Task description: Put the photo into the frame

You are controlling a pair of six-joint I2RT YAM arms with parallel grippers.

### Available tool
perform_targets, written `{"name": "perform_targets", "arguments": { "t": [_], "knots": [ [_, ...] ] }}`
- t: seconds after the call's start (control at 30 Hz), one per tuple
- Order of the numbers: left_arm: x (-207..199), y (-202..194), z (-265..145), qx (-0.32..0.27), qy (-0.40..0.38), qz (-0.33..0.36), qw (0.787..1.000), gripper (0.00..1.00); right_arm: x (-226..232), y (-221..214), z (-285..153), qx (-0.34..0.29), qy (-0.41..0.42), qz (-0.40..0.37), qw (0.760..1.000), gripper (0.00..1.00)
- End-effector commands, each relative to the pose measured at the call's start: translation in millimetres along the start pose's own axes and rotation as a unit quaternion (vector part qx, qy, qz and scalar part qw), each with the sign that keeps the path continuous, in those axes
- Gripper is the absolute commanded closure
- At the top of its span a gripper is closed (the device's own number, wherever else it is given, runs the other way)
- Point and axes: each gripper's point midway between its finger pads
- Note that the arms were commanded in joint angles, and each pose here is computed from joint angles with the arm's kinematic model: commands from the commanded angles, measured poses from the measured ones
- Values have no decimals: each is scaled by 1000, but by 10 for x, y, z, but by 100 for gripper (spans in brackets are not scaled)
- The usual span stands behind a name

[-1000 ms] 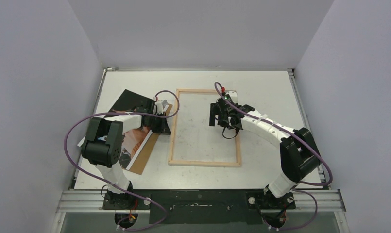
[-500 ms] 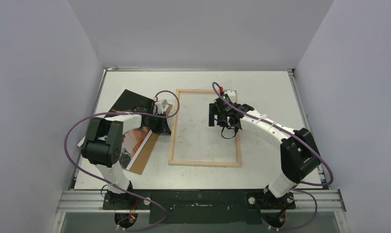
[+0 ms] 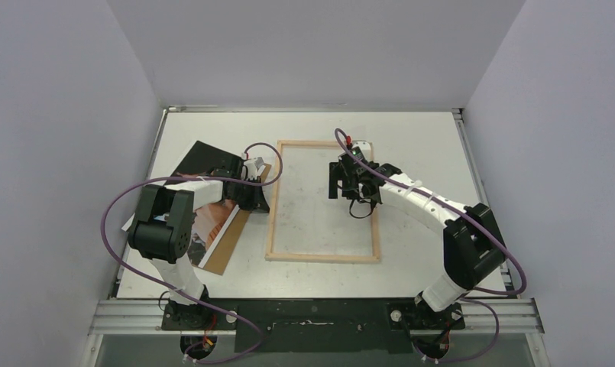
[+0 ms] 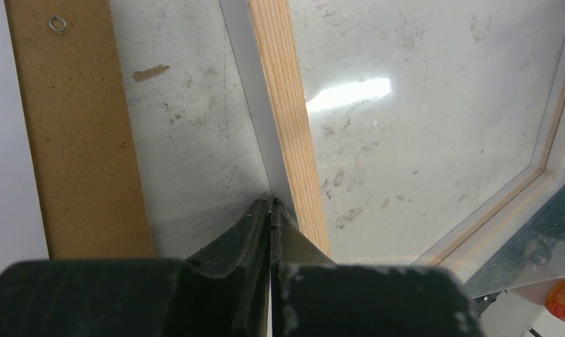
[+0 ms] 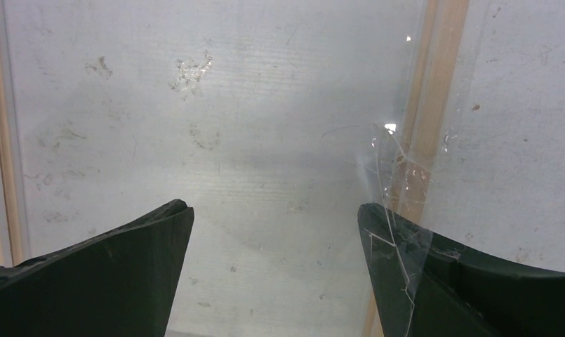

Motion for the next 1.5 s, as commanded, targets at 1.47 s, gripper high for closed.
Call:
{"name": "perform_targets", "arguments": {
  "t": [1.47],
  "knots": [
    [-219, 173, -67, -4, -20, 19, 1000, 75, 59, 89, -86, -15, 64, 34, 997, 10]
  ]
}}
Point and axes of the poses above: each gripper's point midway between its finger pads, its own z axis out along the fingers, its own x axis along the line the jaws close on, y = z × x, and after that the axes turned 5 degrees about z, right-handed
